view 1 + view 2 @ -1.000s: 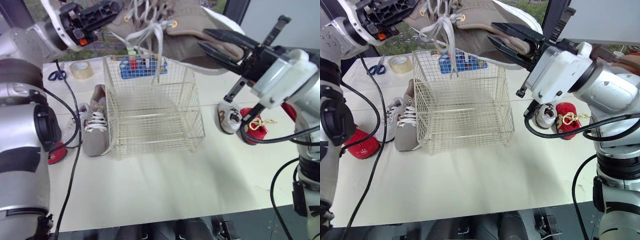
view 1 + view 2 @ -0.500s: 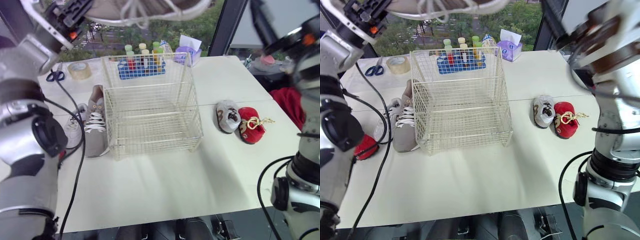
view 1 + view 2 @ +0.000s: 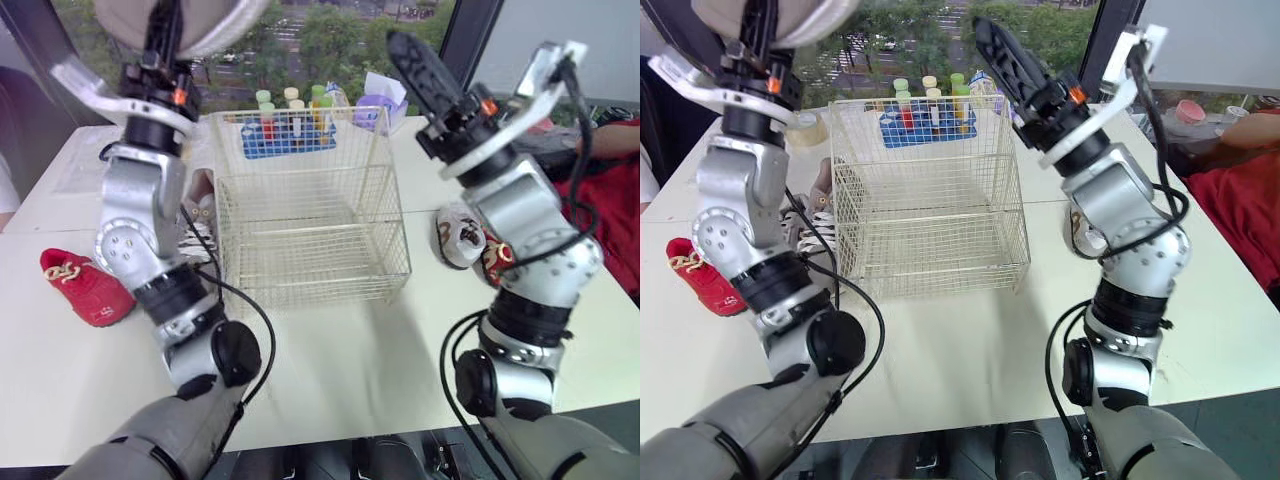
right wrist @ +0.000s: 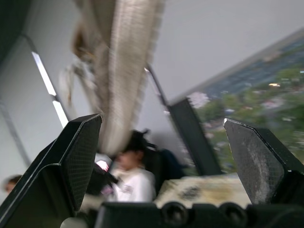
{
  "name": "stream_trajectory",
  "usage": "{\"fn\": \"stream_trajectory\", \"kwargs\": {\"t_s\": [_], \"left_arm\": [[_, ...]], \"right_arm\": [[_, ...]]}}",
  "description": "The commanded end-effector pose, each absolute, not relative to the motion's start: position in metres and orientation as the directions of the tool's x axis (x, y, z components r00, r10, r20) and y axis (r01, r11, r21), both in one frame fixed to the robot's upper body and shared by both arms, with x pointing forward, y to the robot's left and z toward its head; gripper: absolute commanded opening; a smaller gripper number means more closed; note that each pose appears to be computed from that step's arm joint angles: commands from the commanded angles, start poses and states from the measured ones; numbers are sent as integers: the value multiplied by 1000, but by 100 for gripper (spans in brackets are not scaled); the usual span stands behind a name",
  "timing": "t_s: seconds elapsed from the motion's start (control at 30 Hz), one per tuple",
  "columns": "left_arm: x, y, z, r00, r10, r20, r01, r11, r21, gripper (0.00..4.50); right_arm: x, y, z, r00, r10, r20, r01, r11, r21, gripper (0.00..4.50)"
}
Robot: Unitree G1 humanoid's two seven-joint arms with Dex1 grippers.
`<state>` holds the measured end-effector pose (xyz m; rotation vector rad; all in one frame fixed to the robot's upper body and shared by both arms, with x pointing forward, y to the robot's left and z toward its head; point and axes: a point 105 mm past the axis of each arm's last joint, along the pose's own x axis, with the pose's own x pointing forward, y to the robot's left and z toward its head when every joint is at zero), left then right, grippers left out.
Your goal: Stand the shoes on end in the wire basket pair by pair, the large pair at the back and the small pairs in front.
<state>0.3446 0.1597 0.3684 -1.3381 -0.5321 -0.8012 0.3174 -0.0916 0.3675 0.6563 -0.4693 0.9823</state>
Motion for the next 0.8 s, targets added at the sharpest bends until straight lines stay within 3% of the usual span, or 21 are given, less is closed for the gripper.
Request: {"fn": "stream_trajectory", "kwargs": {"t_s": [0.03, 0.33, 0.6, 0.7, 0.8], "left_arm": [[318, 138, 381, 534, -267, 802, 829, -19, -559, 69], [313, 108, 370, 489, -394, 778, 843, -16, -538, 69], [329, 106, 335, 571, -413, 710, 786, 23, -618, 69], [331, 109, 333, 580, -404, 707, 778, 18, -628, 69], [331, 107, 332, 576, -414, 705, 781, 23, -625, 69]], "right_arm": [[315, -86, 387, 408, 596, 691, -907, 354, 229, 441], [323, -69, 399, 325, 606, 726, -940, 289, 180, 441], [316, -77, 414, 280, 548, 788, -957, 219, 188, 441], [314, -77, 409, 274, 557, 784, -960, 214, 183, 360], [313, -77, 406, 272, 561, 782, -960, 211, 183, 228]]}}
